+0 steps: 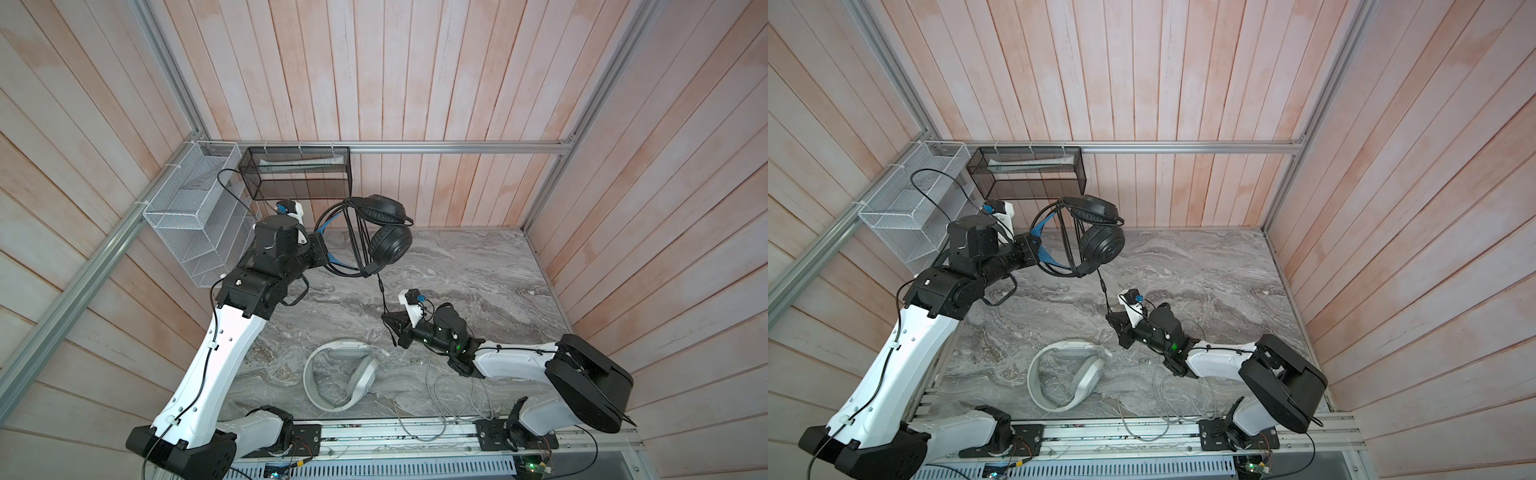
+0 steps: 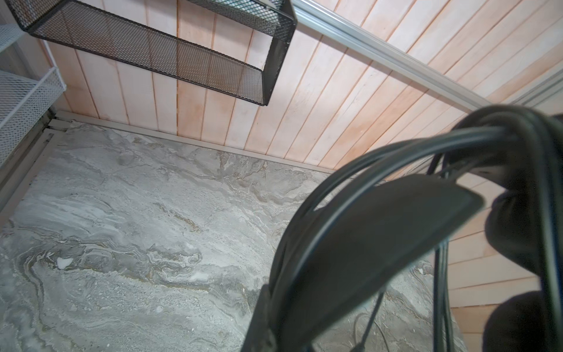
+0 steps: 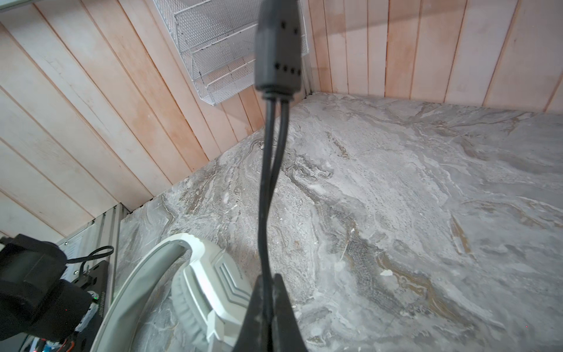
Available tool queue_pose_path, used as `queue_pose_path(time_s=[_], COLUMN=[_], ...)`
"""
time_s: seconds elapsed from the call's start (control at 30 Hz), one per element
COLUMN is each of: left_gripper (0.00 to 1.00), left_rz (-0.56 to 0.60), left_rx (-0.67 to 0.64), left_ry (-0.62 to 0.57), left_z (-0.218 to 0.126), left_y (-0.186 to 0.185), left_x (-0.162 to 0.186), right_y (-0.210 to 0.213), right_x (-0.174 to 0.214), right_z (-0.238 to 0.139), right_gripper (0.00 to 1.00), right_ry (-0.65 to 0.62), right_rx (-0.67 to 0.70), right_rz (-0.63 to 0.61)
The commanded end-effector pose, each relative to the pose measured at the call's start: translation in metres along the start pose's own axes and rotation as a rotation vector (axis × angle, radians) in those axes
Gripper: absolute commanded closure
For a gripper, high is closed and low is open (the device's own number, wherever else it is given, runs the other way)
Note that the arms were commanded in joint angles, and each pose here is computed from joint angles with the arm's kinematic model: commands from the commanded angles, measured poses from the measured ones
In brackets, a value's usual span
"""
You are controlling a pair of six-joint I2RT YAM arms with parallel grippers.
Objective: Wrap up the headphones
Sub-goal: 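Lower the cable with the right gripper while the left gripper lowers the headset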
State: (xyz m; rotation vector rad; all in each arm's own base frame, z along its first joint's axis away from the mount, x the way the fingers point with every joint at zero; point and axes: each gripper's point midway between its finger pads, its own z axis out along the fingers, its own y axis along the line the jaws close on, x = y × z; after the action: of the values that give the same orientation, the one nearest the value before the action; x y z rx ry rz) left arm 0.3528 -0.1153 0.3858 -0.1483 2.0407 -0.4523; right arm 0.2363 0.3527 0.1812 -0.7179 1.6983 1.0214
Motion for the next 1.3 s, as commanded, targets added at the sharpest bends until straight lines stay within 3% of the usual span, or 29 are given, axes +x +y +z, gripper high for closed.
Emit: queue_pose_path(time_s=[0.0, 0.3, 0.57, 1.27], left_gripper=[1.00, 1.00, 1.00, 1.00], left_rz=[-0.044, -0.026, -0.007, 0.112], left_rx=[0.036, -0.101, -0.132, -0.153], left_ry=[-0.122, -0.084, -0.007, 0.148], left_z=[0.002, 0.043, 0.069, 0.080], left_y=[-0.007, 0.026, 0.035, 0.028], left_x=[-0.030, -0.009, 0.019, 0.113], right_y=[0.006, 0.037, 0.071, 0.081], right_x=[0.010, -0.016, -0.043, -0.090], right_z=[-0.007, -0.028, -0.033, -0.028], right_gripper=[1.00, 1.00, 1.00, 1.00], right_ry=[0.072, 0.132, 0.194, 0.256], right_rx=[0.041, 0.044, -0.019, 0.049], right_rz=[-0.079, -0.224, -0.334, -0.526])
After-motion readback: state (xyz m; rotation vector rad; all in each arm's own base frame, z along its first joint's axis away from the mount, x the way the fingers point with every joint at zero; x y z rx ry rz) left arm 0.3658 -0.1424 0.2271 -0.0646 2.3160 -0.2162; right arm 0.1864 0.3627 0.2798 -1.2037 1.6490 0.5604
